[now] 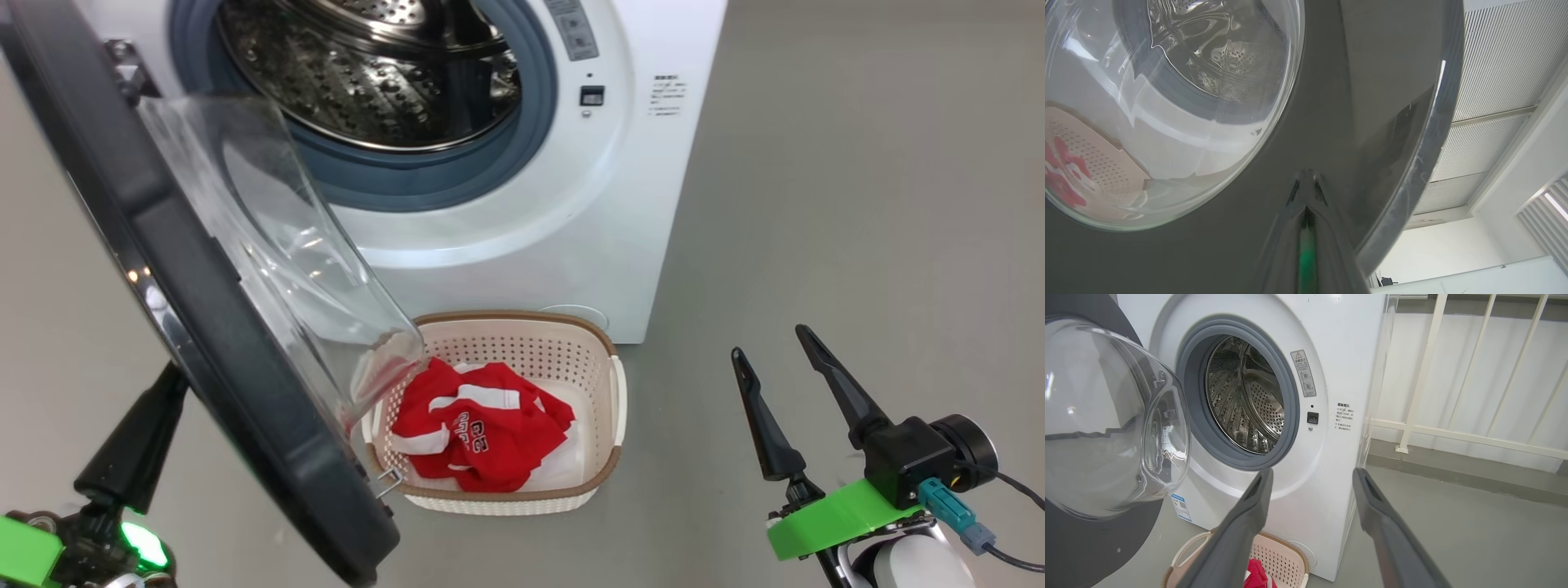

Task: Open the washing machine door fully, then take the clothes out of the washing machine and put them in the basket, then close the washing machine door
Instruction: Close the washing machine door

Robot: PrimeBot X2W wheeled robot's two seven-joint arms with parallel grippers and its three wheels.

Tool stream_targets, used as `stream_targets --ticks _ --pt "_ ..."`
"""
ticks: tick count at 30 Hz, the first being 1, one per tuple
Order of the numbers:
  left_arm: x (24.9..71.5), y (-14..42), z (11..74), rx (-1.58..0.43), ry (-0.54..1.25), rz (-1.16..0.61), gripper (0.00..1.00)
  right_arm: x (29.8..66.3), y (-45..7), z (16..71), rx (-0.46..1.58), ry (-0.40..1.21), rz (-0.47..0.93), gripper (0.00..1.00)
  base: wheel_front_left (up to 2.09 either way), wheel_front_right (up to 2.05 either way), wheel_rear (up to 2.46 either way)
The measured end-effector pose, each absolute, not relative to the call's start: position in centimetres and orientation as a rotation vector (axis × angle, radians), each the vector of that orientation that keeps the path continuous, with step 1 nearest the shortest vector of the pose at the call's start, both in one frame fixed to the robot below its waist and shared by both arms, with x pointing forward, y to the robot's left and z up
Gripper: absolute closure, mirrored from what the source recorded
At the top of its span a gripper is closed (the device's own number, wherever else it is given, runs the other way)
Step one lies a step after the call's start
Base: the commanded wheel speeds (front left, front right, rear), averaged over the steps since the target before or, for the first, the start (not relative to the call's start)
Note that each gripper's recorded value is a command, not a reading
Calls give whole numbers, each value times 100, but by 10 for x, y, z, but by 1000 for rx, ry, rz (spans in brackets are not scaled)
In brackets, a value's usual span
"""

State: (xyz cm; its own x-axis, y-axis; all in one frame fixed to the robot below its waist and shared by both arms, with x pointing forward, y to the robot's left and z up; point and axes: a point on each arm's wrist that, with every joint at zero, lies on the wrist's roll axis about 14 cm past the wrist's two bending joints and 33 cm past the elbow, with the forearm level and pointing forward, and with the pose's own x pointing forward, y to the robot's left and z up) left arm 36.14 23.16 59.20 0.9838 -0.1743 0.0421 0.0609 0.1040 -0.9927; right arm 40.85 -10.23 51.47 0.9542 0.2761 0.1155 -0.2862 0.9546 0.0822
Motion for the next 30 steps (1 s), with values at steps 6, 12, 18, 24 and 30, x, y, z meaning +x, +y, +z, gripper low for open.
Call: stream_targets --ticks 6,12,18,24,30 --pt "370 217 595 -1498 105 -213 100 405 -112 515 95 -104 259 0 0 0 0" --pt "380 202 593 -1503 130 -236 100 404 -120 511 93 -92 235 0 0 0 0" --pt "396 194 598 -1519 119 -259 100 404 -127 505 94 -76 215 0 0 0 0" --pt "409 182 596 -1524 142 -281 100 405 -132 499 100 -60 200 0 0 0 0" --pt "416 177 592 -1523 153 -287 100 409 -135 497 99 -59 191 0 0 0 0"
